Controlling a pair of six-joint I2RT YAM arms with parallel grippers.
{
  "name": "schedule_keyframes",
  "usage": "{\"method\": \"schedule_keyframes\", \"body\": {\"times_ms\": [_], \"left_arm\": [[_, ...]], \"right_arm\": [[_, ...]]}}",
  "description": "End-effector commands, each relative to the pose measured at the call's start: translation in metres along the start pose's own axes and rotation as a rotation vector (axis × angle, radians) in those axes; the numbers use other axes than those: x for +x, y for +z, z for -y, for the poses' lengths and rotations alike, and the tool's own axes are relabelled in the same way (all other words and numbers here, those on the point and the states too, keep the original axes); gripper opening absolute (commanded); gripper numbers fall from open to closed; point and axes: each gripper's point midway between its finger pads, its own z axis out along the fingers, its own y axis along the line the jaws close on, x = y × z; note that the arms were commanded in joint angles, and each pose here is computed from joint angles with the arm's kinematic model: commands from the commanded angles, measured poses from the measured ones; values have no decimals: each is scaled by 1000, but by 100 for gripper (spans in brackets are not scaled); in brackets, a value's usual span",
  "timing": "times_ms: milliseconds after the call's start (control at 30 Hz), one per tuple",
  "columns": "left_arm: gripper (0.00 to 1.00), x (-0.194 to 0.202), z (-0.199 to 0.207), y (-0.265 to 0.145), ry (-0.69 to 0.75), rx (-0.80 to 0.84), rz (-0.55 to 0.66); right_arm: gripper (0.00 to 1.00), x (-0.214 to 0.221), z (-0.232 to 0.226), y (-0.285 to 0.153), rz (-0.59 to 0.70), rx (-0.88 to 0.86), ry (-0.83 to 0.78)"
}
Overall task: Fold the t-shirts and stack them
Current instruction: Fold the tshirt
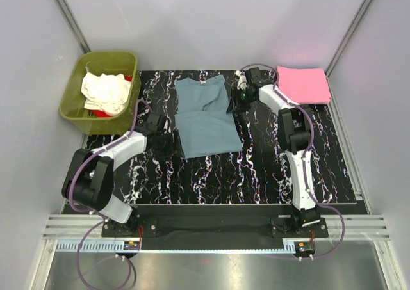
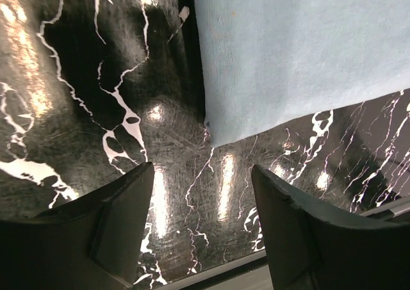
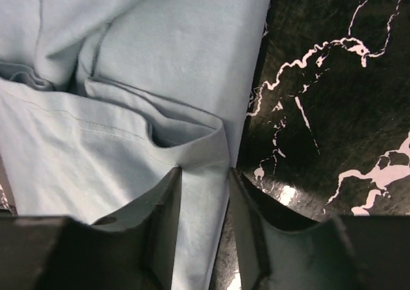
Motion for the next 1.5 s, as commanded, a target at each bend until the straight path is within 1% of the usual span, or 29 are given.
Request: {"method": "schedule_keyframes", "body": {"times_ms": [0, 67, 133, 200, 233, 300, 333, 433, 467, 500, 567, 600, 633, 700, 867, 900, 933, 1000, 1033, 1067, 1100, 1133, 1200, 1233, 1367, 1467], "left_arm": [[68, -14, 18, 1, 18, 91, 65], [68, -10, 15, 6, 15, 87, 56], [68, -10, 12, 9, 15, 73, 54], [67, -10, 14, 11, 15, 93, 50], [64, -11, 18, 11, 10, 110, 55], [56, -10, 21, 12, 10, 130, 59], [41, -9, 20, 13, 10, 130, 58], [18, -8, 17, 16, 7, 120, 47], [3, -7, 17, 18, 3, 117, 35], [0, -5, 16, 20, -4, 115, 23], [0, -3, 15, 22, -11, 116, 15], [0, -3, 15, 23, -12, 118, 18], [0, -3, 15, 23, -17, 119, 19], [0, 0, 12, 24, -23, 113, 19], [0, -2, 16, 18, -25, 123, 35], [7, -4, 19, 16, -19, 134, 47], [24, -8, 24, 10, -13, 153, 70], [42, -11, 27, 6, -5, 172, 100], [56, -10, 27, 6, -7, 181, 103], [59, -12, 33, 6, 1, 215, 109], [60, -11, 36, 7, 2, 229, 104], [61, -8, 35, 11, 0, 232, 92], [61, -5, 37, 15, 10, 236, 85], [62, -2, 36, 19, 14, 233, 78], [62, -1, 39, 28, 33, 238, 78], [61, 2, 36, 33, 42, 208, 74]], "right_arm": [[40, -17, -5, -3, 44, -23, -44], [33, -17, -2, -3, 49, -15, -38], [13, -20, 0, -3, 70, -9, -35], [0, -26, 4, -4, 98, 11, -43], [0, -24, 6, -6, 104, 19, -40], [0, -29, 8, -8, 137, 23, -43], [0, -28, 9, -11, 145, 24, -28], [0, -30, 16, -14, 175, 25, 2], [0, -31, 21, -16, 179, 29, 15], [0, -31, 24, -16, 182, 36, 30], [0, -31, 28, -18, 193, 39, 54], [0, -37, 30, -20, 222, 33, 57], [0, -32, 31, -21, 220, 26, 85], [0, -34, 28, -23, 237, -17, 97], [0, -28, 20, -21, 232, -80, 150], [0, -28, 19, -22, 238, -86, 153], [0, -24, 19, -24, 237, -84, 175], [0, -25, 16, -27, 257, -100, 184], [0, -18, 14, -29, 253, -109, 209], [0, -18, 12, -30, 260, -115, 211], [3, -15, 13, -30, 257, -115, 217], [11, -16, 13, -32, 263, -113, 217], [17, -18, 14, -33, 268, -109, 209], [23, -19, 17, -32, 268, -108, 208], [32, -25, 14, -27, 260, -157, 190], [33, -32, 14, -23, 253, -163, 183]]}}
